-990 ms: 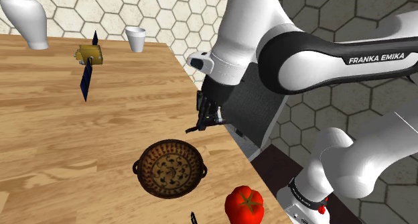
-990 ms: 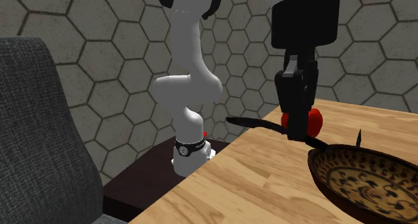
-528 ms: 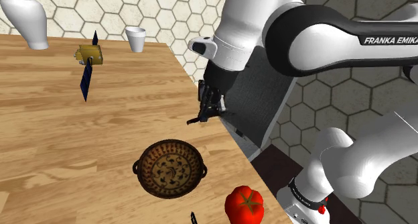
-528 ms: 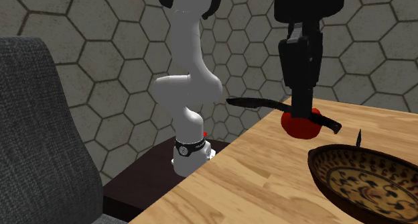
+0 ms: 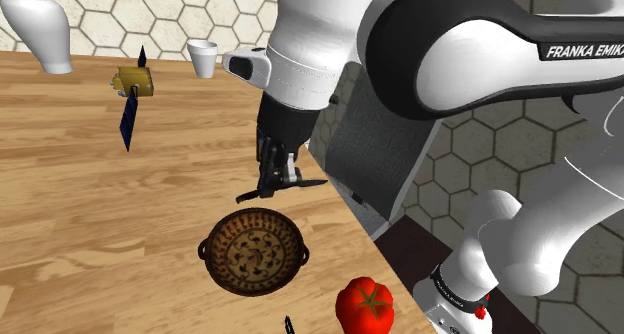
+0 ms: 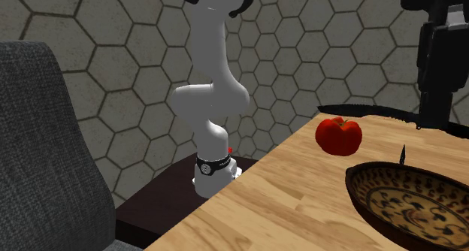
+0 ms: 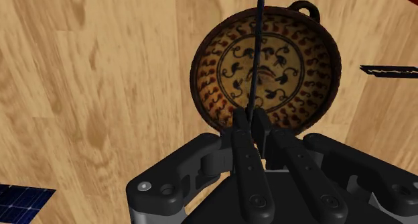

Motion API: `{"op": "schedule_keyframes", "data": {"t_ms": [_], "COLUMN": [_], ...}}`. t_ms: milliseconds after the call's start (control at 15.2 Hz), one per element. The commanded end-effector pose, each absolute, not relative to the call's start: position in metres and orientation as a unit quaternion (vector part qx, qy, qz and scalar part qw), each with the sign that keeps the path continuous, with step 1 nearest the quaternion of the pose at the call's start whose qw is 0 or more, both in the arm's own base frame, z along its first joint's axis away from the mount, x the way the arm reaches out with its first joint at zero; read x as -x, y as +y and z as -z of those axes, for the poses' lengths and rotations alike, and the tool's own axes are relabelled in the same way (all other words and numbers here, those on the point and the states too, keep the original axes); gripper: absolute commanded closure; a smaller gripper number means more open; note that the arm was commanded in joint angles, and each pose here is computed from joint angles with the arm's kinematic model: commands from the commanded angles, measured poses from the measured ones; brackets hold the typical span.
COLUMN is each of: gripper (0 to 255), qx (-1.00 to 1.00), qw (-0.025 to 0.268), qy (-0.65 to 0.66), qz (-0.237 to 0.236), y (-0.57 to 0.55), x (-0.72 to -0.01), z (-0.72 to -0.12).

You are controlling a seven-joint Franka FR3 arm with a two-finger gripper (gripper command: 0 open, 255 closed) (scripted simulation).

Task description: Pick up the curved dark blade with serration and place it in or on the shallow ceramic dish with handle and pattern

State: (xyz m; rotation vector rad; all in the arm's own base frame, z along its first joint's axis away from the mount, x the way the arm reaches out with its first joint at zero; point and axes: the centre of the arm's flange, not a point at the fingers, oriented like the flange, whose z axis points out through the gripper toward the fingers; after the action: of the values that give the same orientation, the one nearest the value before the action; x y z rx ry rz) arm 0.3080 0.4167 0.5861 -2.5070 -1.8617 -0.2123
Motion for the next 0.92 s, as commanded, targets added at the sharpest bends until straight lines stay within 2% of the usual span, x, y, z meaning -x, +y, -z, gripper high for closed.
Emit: {"op": "schedule_keyframes", "data": {"t_ms": [0,132,858], "gripper": [255,255,255], "qx": [0.801,0.801,0.801], "qw": [0.006,0.006,0.006], "qy": [-0.594,-0.594,-0.594], "qz": [0.068,0.068,0.068], "y": [0.442,0.477,0.477], "x": [-0.304,-0.3,-0.3], "z": [-0.591,-0.596,-0.538]}}
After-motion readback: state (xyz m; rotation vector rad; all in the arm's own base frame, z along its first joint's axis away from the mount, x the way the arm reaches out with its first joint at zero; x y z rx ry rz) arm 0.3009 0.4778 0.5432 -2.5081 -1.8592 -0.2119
